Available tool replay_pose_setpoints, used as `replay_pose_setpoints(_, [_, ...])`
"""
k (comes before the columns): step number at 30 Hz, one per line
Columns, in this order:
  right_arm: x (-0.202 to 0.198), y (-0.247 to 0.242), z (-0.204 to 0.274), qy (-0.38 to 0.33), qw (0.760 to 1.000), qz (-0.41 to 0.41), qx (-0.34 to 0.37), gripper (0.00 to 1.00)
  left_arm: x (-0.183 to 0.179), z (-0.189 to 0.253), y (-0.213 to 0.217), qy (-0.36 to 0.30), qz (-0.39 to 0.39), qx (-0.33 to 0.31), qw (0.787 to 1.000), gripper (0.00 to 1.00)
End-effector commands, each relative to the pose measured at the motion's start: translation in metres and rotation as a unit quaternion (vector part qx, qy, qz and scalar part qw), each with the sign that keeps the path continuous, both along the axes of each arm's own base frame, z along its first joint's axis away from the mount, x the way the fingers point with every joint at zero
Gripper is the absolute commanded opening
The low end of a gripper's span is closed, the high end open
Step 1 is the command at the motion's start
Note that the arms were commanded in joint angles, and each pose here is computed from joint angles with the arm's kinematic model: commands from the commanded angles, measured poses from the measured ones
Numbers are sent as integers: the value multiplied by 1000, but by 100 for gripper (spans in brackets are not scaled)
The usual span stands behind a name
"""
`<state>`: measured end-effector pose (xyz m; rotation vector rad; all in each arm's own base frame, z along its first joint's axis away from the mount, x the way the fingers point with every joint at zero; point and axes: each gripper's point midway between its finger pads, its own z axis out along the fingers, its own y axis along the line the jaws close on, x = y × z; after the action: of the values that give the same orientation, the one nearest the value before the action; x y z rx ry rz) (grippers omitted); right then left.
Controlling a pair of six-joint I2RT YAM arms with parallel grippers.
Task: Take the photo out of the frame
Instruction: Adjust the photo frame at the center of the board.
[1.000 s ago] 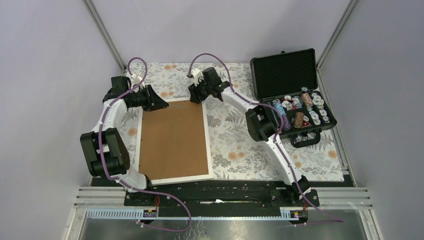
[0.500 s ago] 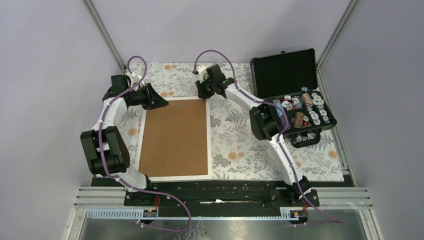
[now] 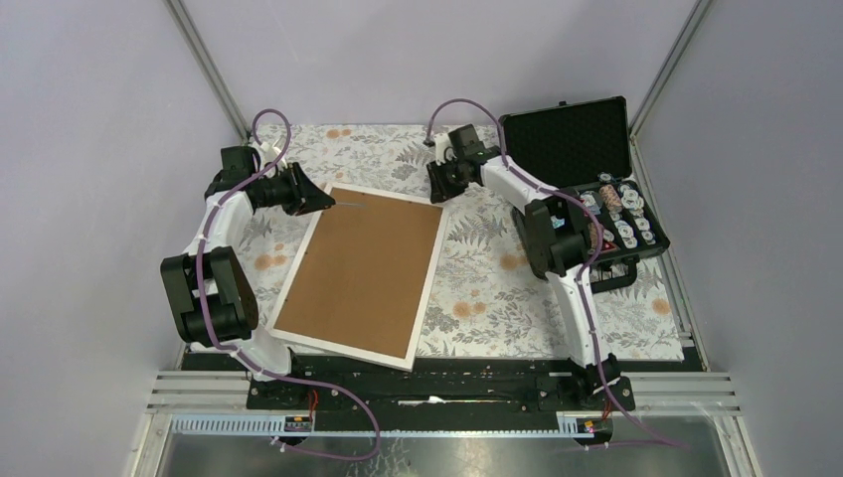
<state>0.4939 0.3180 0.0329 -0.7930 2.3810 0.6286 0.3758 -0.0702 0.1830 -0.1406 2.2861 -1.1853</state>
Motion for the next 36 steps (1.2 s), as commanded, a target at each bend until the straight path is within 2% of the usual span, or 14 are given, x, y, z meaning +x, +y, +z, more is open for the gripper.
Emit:
replay_pose_setpoints(1, [-68, -25, -7, 119, 993, 12, -18, 37, 13, 20, 3, -39, 1, 2, 999, 0])
replay_pose_setpoints(3, [-69, -23, 3, 106, 994, 30, -7, 45, 13, 20, 3, -37, 1, 1, 999, 0])
replay_pose_setpoints(6, [-58, -17, 15, 72, 996, 60, -3, 63, 14, 20, 2, -37, 2, 0, 999, 0])
replay_pose_setpoints(8, [-45, -11, 23, 49, 996, 70, -2, 68, 16, 20, 3, -37, 4, -2, 999, 0])
replay_pose_setpoints(15, [-35, 7, -2, 39, 994, 92, -41, 66, 17, 22, 3, -39, 6, -3, 999, 0])
replay_pose_setpoints(20, [-45, 10, -25, 64, 991, 96, -60, 64, 15, 24, 2, -43, 4, -2, 999, 0])
replay_pose_setpoints(22, [-46, 6, -33, 72, 991, 88, -72, 58, 15, 23, 3, -42, 5, -2, 999, 0])
replay_pose_setpoints(31, [-45, -36, -54, 148, 982, -35, -109, 17, 19, 19, 4, -38, 8, 1, 999, 0])
replay_pose_setpoints(36, [-45, -56, -49, 157, 977, -81, -118, 1, 22, 18, 6, -29, 8, 6, 1000, 0])
